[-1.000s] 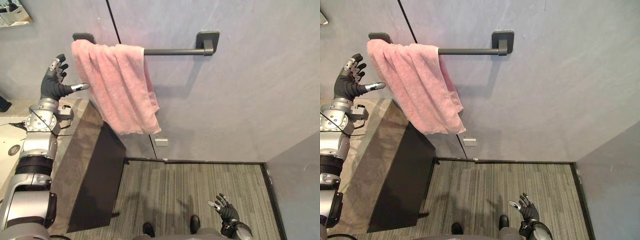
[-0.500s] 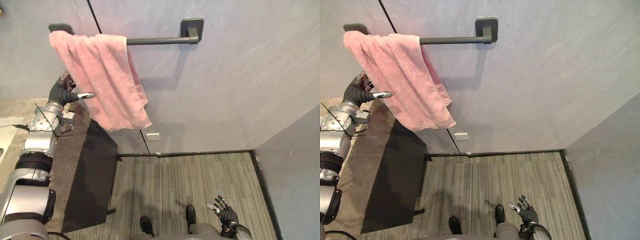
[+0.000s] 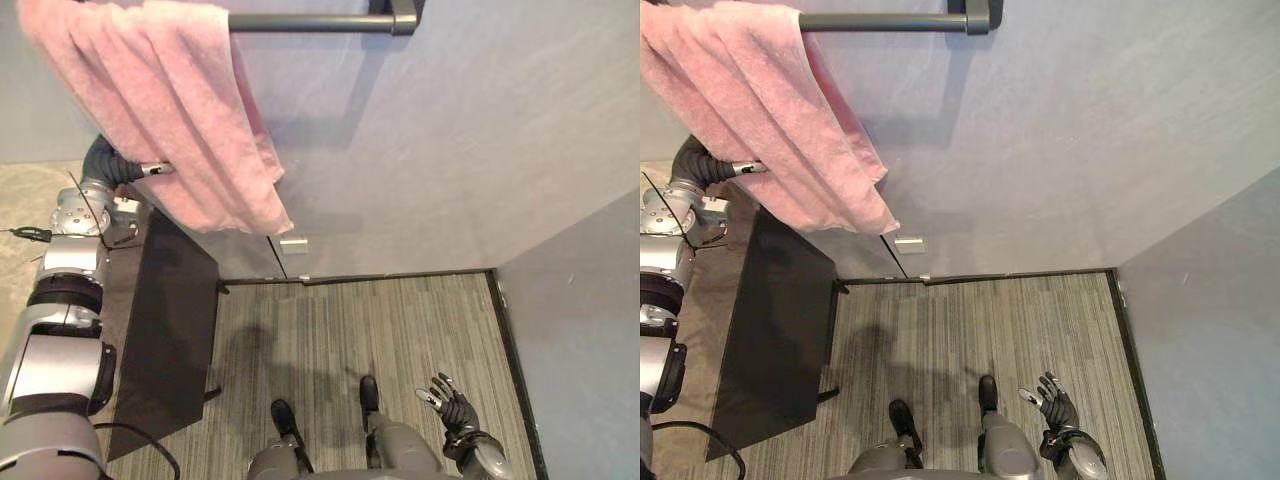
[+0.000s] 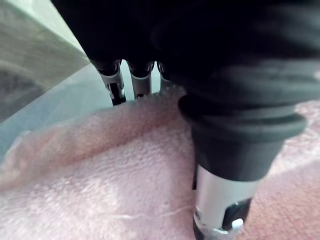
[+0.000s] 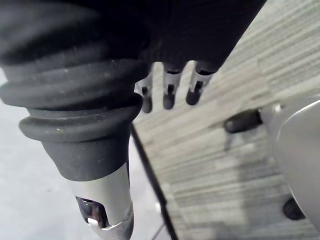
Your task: Organize washtable
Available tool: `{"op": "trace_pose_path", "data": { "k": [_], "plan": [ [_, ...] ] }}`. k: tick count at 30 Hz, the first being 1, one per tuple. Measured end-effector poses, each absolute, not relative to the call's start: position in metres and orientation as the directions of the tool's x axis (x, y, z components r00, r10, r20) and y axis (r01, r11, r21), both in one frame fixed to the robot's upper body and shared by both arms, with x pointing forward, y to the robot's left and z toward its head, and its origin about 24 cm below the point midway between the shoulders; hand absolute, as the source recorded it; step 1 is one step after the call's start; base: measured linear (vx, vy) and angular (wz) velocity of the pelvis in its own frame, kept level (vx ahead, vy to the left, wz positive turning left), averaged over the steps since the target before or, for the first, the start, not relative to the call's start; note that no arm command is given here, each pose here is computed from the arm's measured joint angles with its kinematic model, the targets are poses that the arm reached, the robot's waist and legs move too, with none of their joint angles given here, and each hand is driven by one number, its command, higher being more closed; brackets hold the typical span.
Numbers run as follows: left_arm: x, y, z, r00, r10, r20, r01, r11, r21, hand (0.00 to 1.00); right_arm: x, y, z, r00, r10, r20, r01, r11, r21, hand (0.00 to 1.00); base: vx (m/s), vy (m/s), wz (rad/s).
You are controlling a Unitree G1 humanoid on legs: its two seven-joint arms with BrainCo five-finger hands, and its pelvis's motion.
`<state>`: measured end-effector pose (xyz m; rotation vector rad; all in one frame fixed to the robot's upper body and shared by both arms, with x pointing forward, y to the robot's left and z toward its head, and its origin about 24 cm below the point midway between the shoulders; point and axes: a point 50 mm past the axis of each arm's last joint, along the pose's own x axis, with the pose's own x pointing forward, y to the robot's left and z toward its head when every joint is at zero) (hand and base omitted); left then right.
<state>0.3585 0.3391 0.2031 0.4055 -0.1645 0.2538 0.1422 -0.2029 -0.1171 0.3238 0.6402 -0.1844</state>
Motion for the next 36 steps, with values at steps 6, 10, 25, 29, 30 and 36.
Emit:
{"op": "trace_pose_path", "data": {
  "k": [6,10,25,29,30,36],
  "plan": [
    [0.359,0.340,0.206,0.950,0.223,0.218,-0.290,0.889,0.356,0.00,0.158,-0.203,-0.107,0.828,-0.064,-0.557,0.240,0.938,0.249,0.00,-0.02,0.002,-0.10],
    [0.360,0.338,0.203,0.953,0.221,0.209,-0.284,0.893,0.350,0.00,0.160,-0.202,-0.106,0.831,-0.063,-0.553,0.237,0.939,0.250,0.00,0.00,0.002,-0.01],
    [0.367,0.321,0.215,0.948,0.173,0.266,-0.254,0.917,0.309,1.00,0.270,-0.164,0.116,0.868,0.360,0.342,-0.402,0.914,0.060,0.00,0.00,0.000,-0.01],
    [0.368,0.311,0.225,0.939,0.138,0.313,-0.230,0.934,0.275,1.00,0.285,-0.149,0.163,0.757,0.502,0.417,-0.508,0.855,-0.108,0.00,0.00,-0.001,0.01],
    [0.369,0.306,0.229,0.935,0.125,0.332,-0.220,0.939,0.264,1.00,0.290,-0.141,0.177,0.718,0.541,0.438,-0.537,0.831,-0.146,0.00,0.00,0.000,0.00],
    [0.375,0.280,0.242,0.921,0.048,0.387,-0.149,0.960,0.236,1.00,0.314,-0.102,0.226,0.605,0.643,0.470,-0.620,0.750,-0.229,0.00,0.00,0.000,0.02]
  ]
}}
